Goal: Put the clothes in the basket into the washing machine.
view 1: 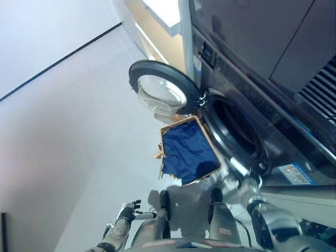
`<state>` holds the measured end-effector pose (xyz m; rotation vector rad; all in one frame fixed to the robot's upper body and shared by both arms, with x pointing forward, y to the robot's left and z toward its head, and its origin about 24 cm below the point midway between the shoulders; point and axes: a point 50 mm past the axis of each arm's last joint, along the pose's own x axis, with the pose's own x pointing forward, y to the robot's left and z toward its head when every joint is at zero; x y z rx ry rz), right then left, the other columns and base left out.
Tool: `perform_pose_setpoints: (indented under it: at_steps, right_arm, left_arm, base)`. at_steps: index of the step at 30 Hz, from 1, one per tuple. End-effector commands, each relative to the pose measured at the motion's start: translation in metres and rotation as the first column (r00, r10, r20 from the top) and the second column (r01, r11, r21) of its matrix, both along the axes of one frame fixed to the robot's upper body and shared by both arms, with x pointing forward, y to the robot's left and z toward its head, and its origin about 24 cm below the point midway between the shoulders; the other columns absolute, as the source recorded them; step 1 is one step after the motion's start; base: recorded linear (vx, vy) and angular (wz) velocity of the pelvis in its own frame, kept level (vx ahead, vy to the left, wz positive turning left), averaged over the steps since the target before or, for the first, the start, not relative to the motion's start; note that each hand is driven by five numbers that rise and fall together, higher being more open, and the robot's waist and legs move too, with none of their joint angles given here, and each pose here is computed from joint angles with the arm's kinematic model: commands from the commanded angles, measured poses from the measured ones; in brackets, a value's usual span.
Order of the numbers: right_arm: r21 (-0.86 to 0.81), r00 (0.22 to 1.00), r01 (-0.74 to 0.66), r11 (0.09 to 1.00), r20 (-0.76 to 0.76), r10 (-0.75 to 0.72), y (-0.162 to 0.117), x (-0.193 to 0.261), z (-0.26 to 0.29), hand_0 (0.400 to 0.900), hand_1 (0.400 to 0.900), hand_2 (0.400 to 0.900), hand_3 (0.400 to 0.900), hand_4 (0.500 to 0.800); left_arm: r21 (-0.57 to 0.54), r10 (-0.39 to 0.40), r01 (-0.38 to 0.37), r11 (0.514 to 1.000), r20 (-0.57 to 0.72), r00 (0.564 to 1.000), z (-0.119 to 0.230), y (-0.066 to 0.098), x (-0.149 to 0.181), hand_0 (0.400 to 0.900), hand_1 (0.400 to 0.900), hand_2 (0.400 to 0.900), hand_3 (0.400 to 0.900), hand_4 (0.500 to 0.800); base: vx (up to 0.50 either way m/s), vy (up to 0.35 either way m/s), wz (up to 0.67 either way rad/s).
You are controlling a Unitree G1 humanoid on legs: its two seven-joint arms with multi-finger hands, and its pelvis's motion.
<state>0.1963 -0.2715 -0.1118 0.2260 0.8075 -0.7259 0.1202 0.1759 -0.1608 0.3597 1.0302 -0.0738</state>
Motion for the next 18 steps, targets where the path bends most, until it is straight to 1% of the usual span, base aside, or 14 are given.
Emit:
perform_pose_setpoints:
  at_steps: [1, 3, 6, 7, 8, 10, 11, 14, 15, 18]
  right_arm:
    - [-0.119, 0.982, -0.181, 0.976, -0.073, 0.173, -0.001, -0.008, -0.003, 0.900, 0.900, 0.900, 0.900, 0.800]
    - [-0.114, 0.964, -0.218, 0.969, -0.183, 0.195, -0.003, -0.039, -0.016, 0.900, 0.900, 0.900, 0.900, 0.800]
    - [-0.098, 0.902, -0.320, 0.942, -0.337, 0.271, -0.001, -0.083, -0.033, 0.900, 0.900, 0.900, 0.900, 0.800]
    - [-0.084, 0.854, -0.387, 0.918, -0.408, 0.322, 0.001, -0.098, -0.037, 0.900, 0.900, 0.900, 0.900, 0.800]
    - [-0.072, 0.829, -0.422, 0.904, -0.434, 0.352, 0.003, -0.106, -0.040, 0.900, 0.900, 0.900, 0.900, 0.800]
    - [-0.027, 0.747, -0.506, 0.862, -0.513, 0.422, 0.006, -0.131, -0.046, 0.900, 0.900, 0.900, 0.900, 0.800]
    - [0.003, 0.722, -0.516, 0.857, -0.537, 0.436, 0.009, -0.141, -0.048, 0.900, 0.900, 0.900, 0.900, 0.800]
    - [0.068, 0.709, -0.463, 0.884, -0.570, 0.416, 0.013, -0.168, -0.053, 0.900, 0.900, 0.900, 0.900, 0.800]
    - [0.082, 0.712, -0.446, 0.891, -0.571, 0.409, 0.015, -0.172, -0.054, 0.900, 0.900, 0.900, 0.900, 0.800]
    - [0.102, 0.703, -0.456, 0.884, -0.568, 0.428, 0.019, -0.171, -0.055, 0.900, 0.900, 0.900, 0.900, 0.800]
  left_arm:
    - [0.081, 0.079, -0.075, 0.994, -0.054, 0.995, -0.001, 0.030, -0.011, 0.900, 0.900, 0.900, 0.900, 0.800]
    - [0.102, 0.090, -0.083, 0.991, -0.066, 0.994, -0.001, 0.038, -0.016, 0.900, 0.900, 0.900, 0.900, 0.800]
    - [0.129, 0.113, -0.100, 0.987, -0.096, 0.989, -0.002, 0.051, -0.027, 0.900, 0.900, 0.900, 0.900, 0.800]
    - [0.138, 0.111, -0.095, 0.986, -0.114, 0.987, -0.002, 0.054, -0.031, 0.900, 0.900, 0.900, 0.900, 0.800]
    - [0.145, 0.111, -0.093, 0.985, -0.123, 0.986, -0.002, 0.057, -0.034, 0.900, 0.900, 0.900, 0.900, 0.800]
    - [0.152, 0.107, -0.084, 0.985, -0.149, 0.983, -0.003, 0.062, -0.041, 0.900, 0.900, 0.900, 0.900, 0.800]
    - [0.152, 0.105, -0.080, 0.985, -0.165, 0.981, -0.003, 0.063, -0.046, 0.900, 0.900, 0.900, 0.900, 0.800]
    - [0.142, 0.112, -0.085, 0.986, -0.191, 0.975, -0.004, 0.063, -0.052, 0.900, 0.900, 0.900, 0.900, 0.800]
    - [0.135, 0.109, -0.083, 0.987, -0.196, 0.975, -0.005, 0.063, -0.052, 0.900, 0.900, 0.900, 0.900, 0.800]
    - [0.128, 0.091, -0.066, 0.990, -0.199, 0.976, -0.005, 0.061, -0.050, 0.900, 0.900, 0.900, 0.900, 0.800]
  base:
    - [-0.013, 0.008, -0.20]
    - [-0.018, 0.006, -0.21]
    - [-0.023, 0.021, -0.29]
    - [-0.022, 0.013, -0.30]
    - [-0.014, 0.009, -0.26]
    - [0.005, 0.014, -0.19]
    - [-0.003, 0.018, -0.16]
    - [-0.007, 0.014, -0.16]
    - [-0.001, 0.014, -0.14]
    - [-0.009, 0.012, -0.14]
